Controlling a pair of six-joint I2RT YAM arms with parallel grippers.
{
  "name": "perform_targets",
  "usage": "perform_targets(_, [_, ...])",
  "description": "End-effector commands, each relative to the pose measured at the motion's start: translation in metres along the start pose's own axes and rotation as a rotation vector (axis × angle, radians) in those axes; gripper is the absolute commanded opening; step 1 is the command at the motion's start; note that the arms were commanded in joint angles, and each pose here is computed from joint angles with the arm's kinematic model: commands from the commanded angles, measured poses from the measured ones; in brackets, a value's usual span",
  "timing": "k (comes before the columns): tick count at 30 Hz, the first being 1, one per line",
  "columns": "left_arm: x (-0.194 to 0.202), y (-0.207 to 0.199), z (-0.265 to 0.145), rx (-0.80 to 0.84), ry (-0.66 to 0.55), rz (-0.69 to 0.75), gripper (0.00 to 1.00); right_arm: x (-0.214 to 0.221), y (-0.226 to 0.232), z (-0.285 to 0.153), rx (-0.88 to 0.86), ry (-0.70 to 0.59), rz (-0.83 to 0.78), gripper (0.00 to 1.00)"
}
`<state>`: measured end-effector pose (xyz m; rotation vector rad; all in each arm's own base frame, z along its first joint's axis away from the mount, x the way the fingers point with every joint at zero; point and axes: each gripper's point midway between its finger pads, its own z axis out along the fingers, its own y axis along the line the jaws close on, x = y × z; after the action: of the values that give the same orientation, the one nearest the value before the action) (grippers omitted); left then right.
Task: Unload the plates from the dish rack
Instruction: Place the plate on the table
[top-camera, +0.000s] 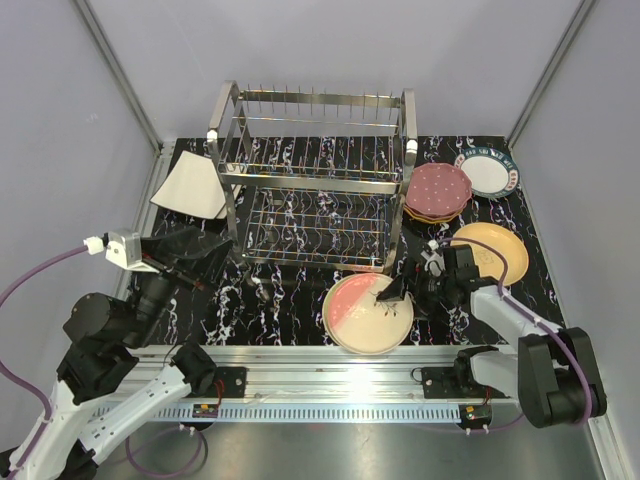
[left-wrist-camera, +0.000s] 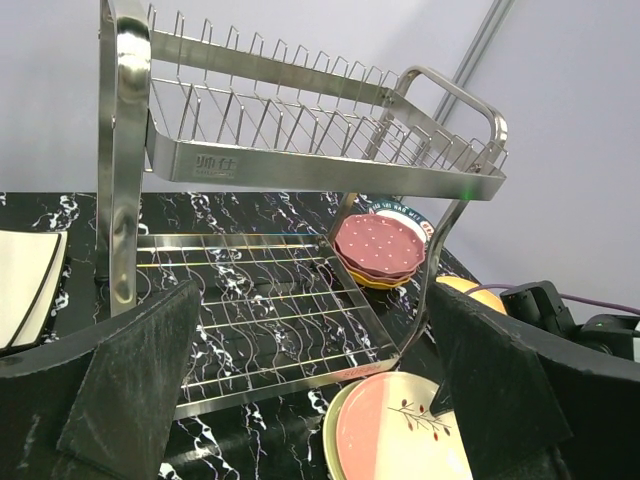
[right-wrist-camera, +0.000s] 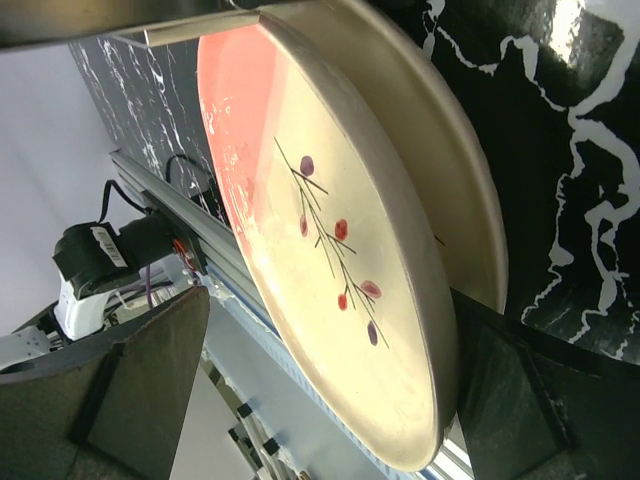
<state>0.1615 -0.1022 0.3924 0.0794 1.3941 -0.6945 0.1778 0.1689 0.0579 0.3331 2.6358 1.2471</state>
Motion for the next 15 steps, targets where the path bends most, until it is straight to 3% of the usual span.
perform_targets(1, [-0.009,-0.003,0.007,-0.001,-0.035,-0.026,0.99,-0.023,0.023,0.001,-0.053,-0.049,-0.124,1.00])
perform_targets(15, [0.007,0.002,0.013,-0.024,-0.007,-0.032,0.99,-0.028,0.019,0.010,0.016,-0.004,-0.214,1.00])
